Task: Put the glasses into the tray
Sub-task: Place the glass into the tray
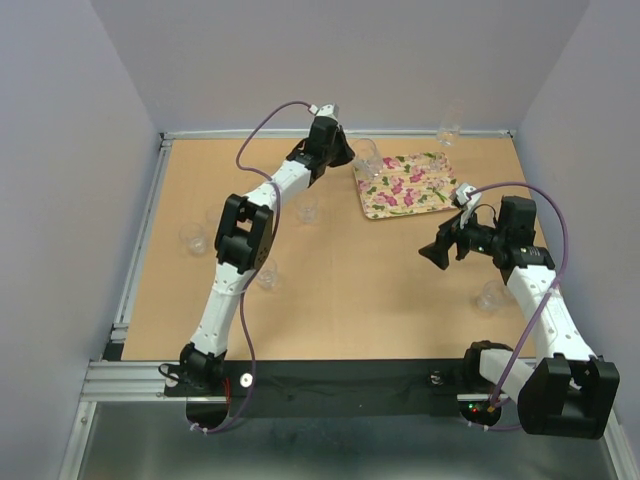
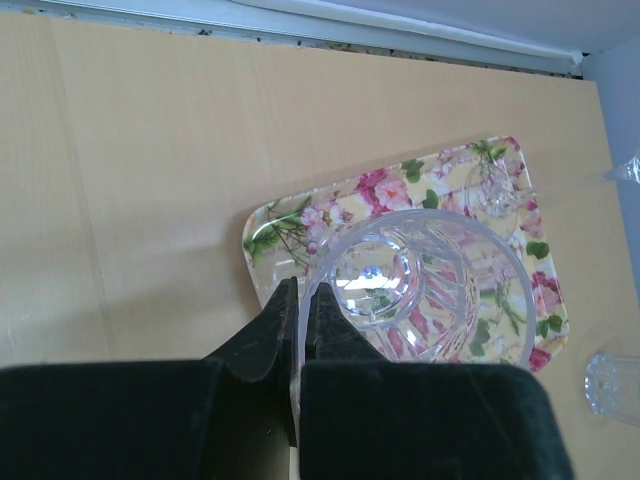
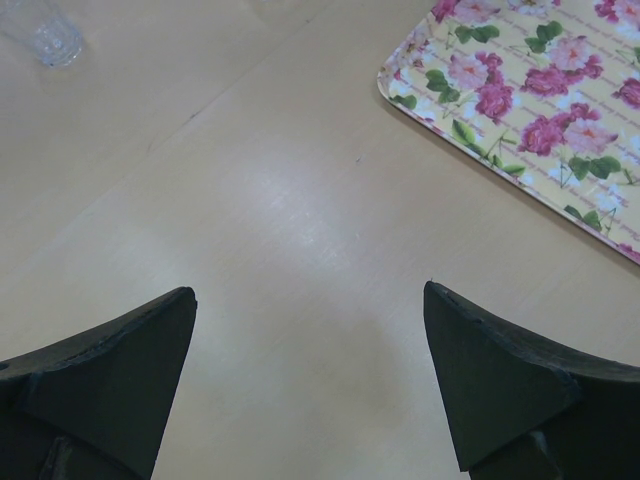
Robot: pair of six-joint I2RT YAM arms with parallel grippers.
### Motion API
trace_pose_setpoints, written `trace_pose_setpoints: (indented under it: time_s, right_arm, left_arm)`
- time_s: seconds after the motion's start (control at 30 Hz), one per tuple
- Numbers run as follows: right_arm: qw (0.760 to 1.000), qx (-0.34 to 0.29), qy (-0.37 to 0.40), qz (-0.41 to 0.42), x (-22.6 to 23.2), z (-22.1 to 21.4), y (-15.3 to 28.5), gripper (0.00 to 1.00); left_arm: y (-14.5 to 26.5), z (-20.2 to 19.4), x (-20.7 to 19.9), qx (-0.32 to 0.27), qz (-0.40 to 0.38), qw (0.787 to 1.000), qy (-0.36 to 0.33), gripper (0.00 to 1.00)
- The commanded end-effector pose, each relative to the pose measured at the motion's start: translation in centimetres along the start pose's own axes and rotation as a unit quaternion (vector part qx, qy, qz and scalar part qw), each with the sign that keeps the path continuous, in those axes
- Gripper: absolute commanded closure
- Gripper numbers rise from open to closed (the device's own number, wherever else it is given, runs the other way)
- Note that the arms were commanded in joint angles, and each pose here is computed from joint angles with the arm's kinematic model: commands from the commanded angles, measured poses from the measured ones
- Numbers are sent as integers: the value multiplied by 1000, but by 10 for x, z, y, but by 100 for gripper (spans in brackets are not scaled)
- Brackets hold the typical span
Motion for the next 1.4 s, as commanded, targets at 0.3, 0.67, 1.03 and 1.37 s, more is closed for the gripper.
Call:
trace_pose_setpoints:
  time_s: [0.3, 0.67, 1.03, 1.37]
  right_arm:
    - [1000, -8, 13, -15, -7, 3, 1, 0]
    - [1000, -7, 13, -16, -7, 2, 1, 0]
    - [1000, -6, 13, -19, -8, 1, 1, 0]
    - [999, -1, 27, -47, -12, 2, 9, 0]
  left_arm:
    - [-8, 18, -25, -53, -23, 998, 19, 100]
    - [-11, 13, -22, -57, -6, 998, 15, 67]
    - [11, 35, -58, -70, -58, 996, 8, 26]
    - [72, 68, -93, -94, -121, 986, -61, 8]
Point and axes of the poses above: each gripper's point midway between its finger pads, its own y axis back along the fingers, its own x axis along the line the jaws close on, z = x × y, the point moved 10 cm from there along y, back along the fingers, and after that the axes turned 12 degrees about y, right-handed, at the moved point
